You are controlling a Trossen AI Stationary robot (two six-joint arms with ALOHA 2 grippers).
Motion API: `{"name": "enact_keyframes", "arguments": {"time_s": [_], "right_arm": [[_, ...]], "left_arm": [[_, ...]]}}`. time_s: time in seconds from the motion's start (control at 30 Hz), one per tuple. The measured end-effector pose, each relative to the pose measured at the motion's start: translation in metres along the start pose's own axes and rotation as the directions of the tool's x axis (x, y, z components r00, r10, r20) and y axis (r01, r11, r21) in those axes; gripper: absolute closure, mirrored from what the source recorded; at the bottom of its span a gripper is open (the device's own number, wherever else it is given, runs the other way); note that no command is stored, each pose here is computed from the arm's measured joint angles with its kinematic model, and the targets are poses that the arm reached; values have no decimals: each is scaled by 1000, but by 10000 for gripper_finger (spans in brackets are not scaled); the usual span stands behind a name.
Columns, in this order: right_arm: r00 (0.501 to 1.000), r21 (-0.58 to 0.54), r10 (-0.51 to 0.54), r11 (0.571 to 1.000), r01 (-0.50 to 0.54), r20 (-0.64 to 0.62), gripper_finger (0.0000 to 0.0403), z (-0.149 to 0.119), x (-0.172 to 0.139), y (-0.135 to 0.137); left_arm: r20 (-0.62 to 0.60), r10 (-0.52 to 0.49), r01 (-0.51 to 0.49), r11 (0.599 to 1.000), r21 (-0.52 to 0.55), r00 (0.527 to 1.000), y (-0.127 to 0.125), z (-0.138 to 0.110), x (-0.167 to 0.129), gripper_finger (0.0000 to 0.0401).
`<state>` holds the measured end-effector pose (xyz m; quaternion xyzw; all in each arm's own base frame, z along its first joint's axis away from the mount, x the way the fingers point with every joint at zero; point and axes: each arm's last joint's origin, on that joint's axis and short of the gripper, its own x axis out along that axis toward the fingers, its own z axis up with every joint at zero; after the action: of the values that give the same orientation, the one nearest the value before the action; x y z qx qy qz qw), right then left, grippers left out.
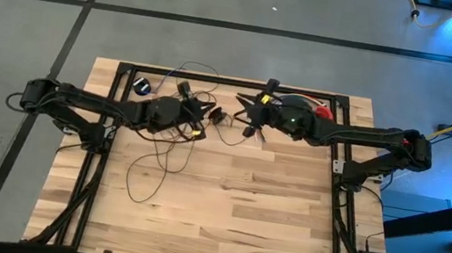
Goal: Coiling cords
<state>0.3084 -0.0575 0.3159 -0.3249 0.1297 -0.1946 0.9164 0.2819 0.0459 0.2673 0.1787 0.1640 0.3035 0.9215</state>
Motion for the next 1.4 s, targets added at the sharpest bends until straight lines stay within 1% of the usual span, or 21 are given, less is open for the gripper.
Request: {"name": "enact_keyframes", "arguments": {"time_s": [0.07, 0.13, 0.23, 0.37, 0.5, 0.63, 0.7, 0.77, 0.87, 0.93, 1.0, 1.1, 1.17, 1.23, 1.33, 1.4], "right_arm": [[999, 2, 48, 999, -48, -13, 363, -3, 0, 3], [996, -4, 82, 997, -82, -46, 363, -8, 1, 4], [990, 79, 106, 992, -98, -96, 363, -23, 8, -1], [976, 192, 154, 974, -123, -154, 363, -58, 26, -17], [956, 331, 248, 925, -185, -159, 352, -96, 44, -28], [938, 416, 327, 873, -254, -113, 311, -119, 57, -28], [930, 413, 352, 866, -281, -106, 284, -125, 62, -24], [932, 366, 349, 884, -292, -99, 259, -126, 64, -22], [936, 298, 341, 906, -301, -88, 234, -123, 64, -24], [937, 289, 339, 908, -302, -87, 225, -123, 64, -25], [937, 288, 339, 909, -301, -89, 220, -123, 64, -25], [944, 284, 307, 922, -263, -123, 219, -124, 65, -25], [947, 281, 288, 929, -240, -145, 219, -125, 65, -26], [948, 278, 273, 935, -221, -162, 219, -125, 65, -26], [951, 266, 246, 945, -192, -188, 219, -126, 65, -27], [954, 242, 215, 957, -163, -209, 219, -127, 65, -28]], "left_arm": [[-26, 2, -3, 999, -39, 1000, 4, -4, 3, 394], [-61, 1, -5, 998, -67, 998, 8, -9, 6, 380], [-104, -7, -5, 994, -110, 995, 12, -18, 14, 344], [-126, 25, -40, 993, -114, 992, 19, -27, 28, 285], [-108, 105, -119, 985, -125, 989, 37, -32, 40, 246], [-45, 193, -198, 957, -210, 980, 57, -29, 45, 230], [-16, 220, -217, 948, -233, 975, 62, -26, 46, 229], [7, 232, -225, 947, -228, 973, 64, -24, 46, 229], [13, 230, -223, 955, -197, 973, 63, -23, 46, 229], [6, 219, -214, 959, -187, 976, 60, -23, 45, 229], [0, 206, -204, 966, -159, 979, 57, -24, 46, 229], [-57, 170, -173, 984, -47, 984, 51, -29, 45, 229], [-82, 162, -162, 987, 7, 983, 51, -33, 46, 229], [-84, 176, -174, 984, 30, 981, 53, -35, 48, 229], [-104, 199, -189, 977, 95, 974, 60, -40, 52, 229], [-145, 207, -196, 977, 89, 968, 66, -46, 54, 229]]}}
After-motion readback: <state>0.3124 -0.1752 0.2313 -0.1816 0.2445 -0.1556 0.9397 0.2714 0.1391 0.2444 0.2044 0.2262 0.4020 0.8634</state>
